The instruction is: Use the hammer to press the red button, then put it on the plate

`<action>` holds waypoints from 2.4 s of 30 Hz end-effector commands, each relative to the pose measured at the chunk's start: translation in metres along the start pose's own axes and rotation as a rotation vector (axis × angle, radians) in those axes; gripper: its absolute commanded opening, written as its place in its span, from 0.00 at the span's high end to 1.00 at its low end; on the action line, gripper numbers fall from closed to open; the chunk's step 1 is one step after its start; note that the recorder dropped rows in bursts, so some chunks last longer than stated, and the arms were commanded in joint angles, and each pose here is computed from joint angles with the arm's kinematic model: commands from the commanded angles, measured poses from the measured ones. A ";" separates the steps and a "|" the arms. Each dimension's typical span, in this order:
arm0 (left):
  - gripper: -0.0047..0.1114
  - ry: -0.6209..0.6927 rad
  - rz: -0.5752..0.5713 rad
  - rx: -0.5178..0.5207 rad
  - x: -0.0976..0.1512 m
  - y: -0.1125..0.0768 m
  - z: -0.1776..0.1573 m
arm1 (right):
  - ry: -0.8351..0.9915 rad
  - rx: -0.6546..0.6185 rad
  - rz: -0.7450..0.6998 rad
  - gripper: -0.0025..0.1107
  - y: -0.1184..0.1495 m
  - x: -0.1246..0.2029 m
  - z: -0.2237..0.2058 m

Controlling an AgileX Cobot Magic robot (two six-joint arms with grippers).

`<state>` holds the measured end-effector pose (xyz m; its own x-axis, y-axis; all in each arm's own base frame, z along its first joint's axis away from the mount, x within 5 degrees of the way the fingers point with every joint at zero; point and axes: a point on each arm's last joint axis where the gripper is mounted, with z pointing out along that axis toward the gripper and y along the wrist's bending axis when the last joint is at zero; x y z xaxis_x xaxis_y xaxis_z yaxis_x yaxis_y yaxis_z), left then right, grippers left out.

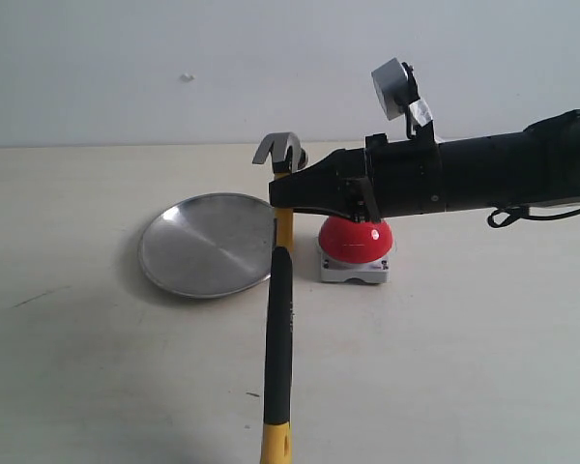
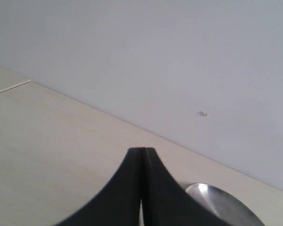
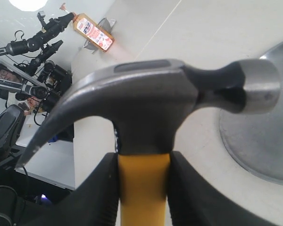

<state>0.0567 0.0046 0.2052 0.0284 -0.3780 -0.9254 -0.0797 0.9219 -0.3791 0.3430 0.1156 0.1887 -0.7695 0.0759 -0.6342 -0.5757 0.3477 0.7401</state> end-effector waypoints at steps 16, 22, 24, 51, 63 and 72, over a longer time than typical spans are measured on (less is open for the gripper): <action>0.96 -0.040 0.000 0.015 -0.003 -0.001 0.000 | -0.052 -0.069 -0.019 0.98 0.011 -0.010 -0.001; 0.96 -0.128 -0.075 0.049 -0.012 -0.004 -0.001 | -0.053 -0.064 -0.021 0.98 0.011 -0.010 -0.001; 0.96 -0.134 -0.095 0.053 -0.012 -0.004 -0.001 | -0.053 -0.059 -0.021 0.98 0.010 -0.010 -0.001; 0.96 0.436 0.103 0.192 -0.003 -0.053 0.080 | -0.065 0.040 0.015 0.98 0.002 -0.014 0.000; 0.80 0.658 0.325 0.278 0.020 -0.091 0.130 | -0.111 0.112 0.049 0.98 0.003 -0.038 0.004; 0.56 0.765 0.385 0.343 0.038 -0.127 0.151 | -0.150 0.229 0.095 0.98 -0.006 -0.046 0.003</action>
<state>0.2138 -0.1012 0.2167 -0.6193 0.0878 -0.7802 0.3164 0.9374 -0.1457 0.3786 0.1123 0.2022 -0.7744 0.1981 -0.6008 -0.4243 0.5418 0.7255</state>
